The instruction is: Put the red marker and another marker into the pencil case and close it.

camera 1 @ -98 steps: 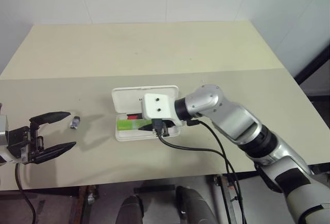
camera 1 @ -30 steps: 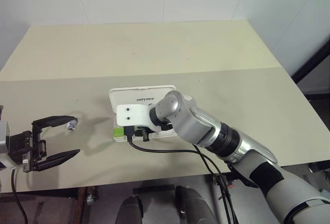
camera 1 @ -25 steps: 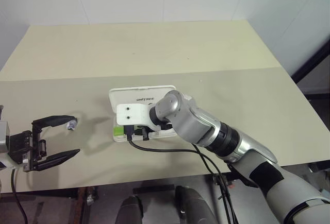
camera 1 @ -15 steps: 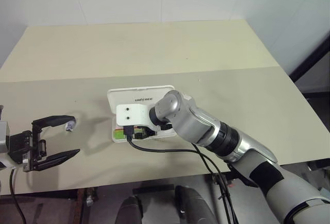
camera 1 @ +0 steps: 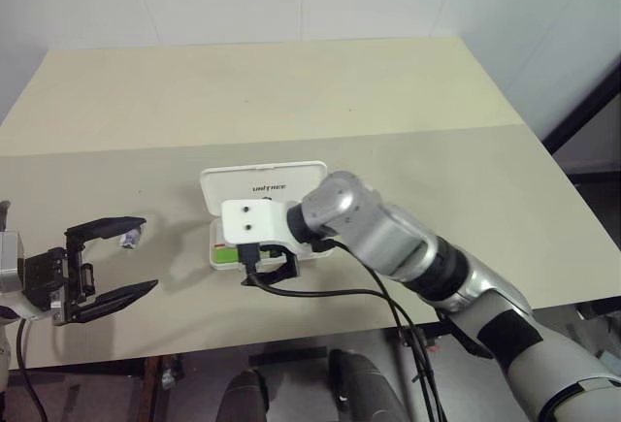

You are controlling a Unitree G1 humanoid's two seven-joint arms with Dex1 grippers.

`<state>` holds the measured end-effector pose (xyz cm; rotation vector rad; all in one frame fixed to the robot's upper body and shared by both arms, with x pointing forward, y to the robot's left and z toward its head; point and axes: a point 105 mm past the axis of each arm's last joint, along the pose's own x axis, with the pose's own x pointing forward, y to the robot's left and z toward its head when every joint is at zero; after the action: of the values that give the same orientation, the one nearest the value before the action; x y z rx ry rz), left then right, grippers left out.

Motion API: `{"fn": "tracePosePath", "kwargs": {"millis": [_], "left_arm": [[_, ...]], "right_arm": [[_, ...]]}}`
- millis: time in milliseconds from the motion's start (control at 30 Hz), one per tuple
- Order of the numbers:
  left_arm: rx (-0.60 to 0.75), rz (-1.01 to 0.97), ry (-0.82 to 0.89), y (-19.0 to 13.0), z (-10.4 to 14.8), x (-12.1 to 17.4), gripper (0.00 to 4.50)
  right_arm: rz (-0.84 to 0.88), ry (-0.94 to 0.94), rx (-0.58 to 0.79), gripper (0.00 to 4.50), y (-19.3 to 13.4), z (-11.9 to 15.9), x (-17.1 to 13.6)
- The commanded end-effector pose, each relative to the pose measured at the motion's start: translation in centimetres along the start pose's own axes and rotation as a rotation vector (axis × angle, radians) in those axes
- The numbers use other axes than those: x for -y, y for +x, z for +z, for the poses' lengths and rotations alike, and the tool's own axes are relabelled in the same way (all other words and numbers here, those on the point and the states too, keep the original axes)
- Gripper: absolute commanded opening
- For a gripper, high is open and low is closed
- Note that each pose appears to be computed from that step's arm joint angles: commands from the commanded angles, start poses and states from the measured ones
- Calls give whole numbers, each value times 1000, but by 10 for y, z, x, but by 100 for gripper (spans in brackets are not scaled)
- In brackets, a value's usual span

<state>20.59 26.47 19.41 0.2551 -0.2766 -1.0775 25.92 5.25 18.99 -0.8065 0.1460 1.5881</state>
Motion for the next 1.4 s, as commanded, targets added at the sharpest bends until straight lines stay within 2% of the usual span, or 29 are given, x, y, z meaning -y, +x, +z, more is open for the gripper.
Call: {"fn": "tracePosePath", "kwargs": {"millis": [33,167,367,500,600,767,867,967,1100,1233,1400], "left_arm": [[12,95,66,3,9,-3,450],[-29,236,67,6,1,-6,450],[-119,497,50,4,-20,-18,450],[-217,618,48,0,-34,-27,450],[-234,709,27,-1,-43,-36,450],[-235,801,0,-1,-52,-45,450],[-254,865,-30,-2,-61,-48,450],[-355,935,-66,-8,-77,-51,450],[-342,1016,-123,-12,-80,-61,450],[-380,1041,-190,-13,-91,-60,450],[-432,981,-297,-2,-109,-48,450]], "right_arm": [[-61,-19,177,444,-25,22,4],[-53,-2,236,444,-51,11,-2],[-112,16,232,444,-97,-22,-4],[-278,20,362,444,-127,-24,13],[-309,5,429,444,-148,-32,8],[-294,2,485,444,-156,-41,-10],[-310,15,461,444,-156,-50,-14],[-325,16,453,444,-153,-53,-14],[-348,13,430,444,-152,-56,-12],[-357,12,409,444,-153,-60,-12],[-368,10,393,444,-153,-60,-11]]}}
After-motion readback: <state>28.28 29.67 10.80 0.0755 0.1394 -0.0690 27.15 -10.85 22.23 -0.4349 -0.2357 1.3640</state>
